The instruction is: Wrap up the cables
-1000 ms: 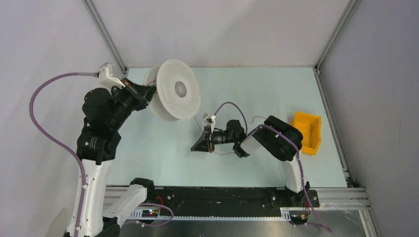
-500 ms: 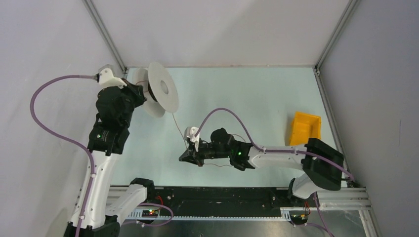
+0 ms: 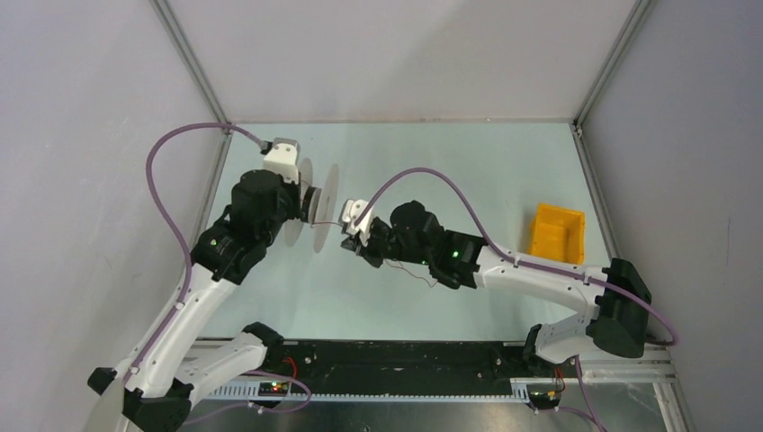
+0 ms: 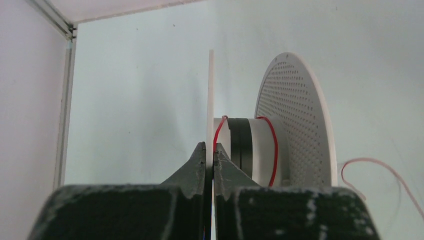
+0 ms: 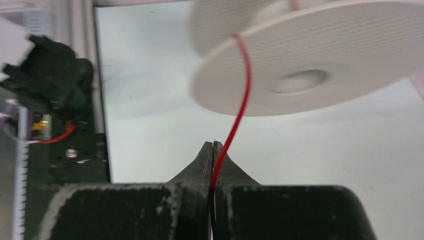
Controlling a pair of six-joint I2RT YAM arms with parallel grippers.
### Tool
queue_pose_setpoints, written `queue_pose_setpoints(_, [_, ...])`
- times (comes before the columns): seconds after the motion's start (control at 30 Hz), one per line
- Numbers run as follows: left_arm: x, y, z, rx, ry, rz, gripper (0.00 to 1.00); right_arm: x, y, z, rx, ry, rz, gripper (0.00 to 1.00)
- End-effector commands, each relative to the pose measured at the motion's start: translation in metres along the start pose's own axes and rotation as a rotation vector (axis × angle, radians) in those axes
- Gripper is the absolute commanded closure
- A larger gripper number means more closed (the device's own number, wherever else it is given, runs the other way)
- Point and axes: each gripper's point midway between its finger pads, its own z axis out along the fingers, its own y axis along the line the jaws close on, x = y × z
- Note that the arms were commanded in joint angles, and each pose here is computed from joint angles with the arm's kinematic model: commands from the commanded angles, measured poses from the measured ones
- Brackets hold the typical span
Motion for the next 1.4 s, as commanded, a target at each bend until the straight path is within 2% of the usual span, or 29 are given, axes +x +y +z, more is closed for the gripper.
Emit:
queue_pose_setpoints(0.0, [0.005, -0.007, -0.017, 0.063, 0.023, 0.123, 1.00, -0.011, -0.049, -0.022, 0.152, 0.029, -0.068, 1.00])
queue_pose_setpoints(0.23, [0.022, -0.041, -0.043, 0.301, 0.106, 0.139, 1.00, -0.011, -0.109, -0.039, 0.328, 0.036, -0.105, 1.00])
queue_pose_setpoints(0.43, [0.032, -0.049, -0.057, 0.390, 0.173, 0.175, 1.00, -0.010, -0.143, -0.046, 0.358, 0.011, -0.073, 1.00])
queue_pose_setpoints(0.53, [0.030, -0.051, -0.064, 0.403, 0.188, 0.151, 1.00, -0.001, -0.145, -0.042, 0.311, 0.017, -0.042, 1.00])
queue_pose_setpoints(0.63, [0.020, -0.063, -0.073, 0.464, 0.184, 0.061, 1.00, 0.018, -0.141, -0.037, 0.244, 0.050, 0.032, 1.00])
queue_pose_setpoints(0.77, [-0.002, -0.064, -0.081, 0.504, 0.163, -0.086, 1.00, 0.047, -0.125, -0.032, 0.056, 0.068, 0.126, 0.96])
queue_pose_setpoints(1.03, [-0.041, -0.063, -0.094, 0.556, 0.096, -0.240, 1.00, 0.052, -0.090, -0.037, -0.215, -0.084, 0.216, 0.87])
queue_pose_setpoints(1.37, [-0.068, -0.066, -0.097, 0.583, 0.014, -0.391, 1.00, 0.068, -0.073, -0.025, -0.305, -0.135, 0.317, 0.86])
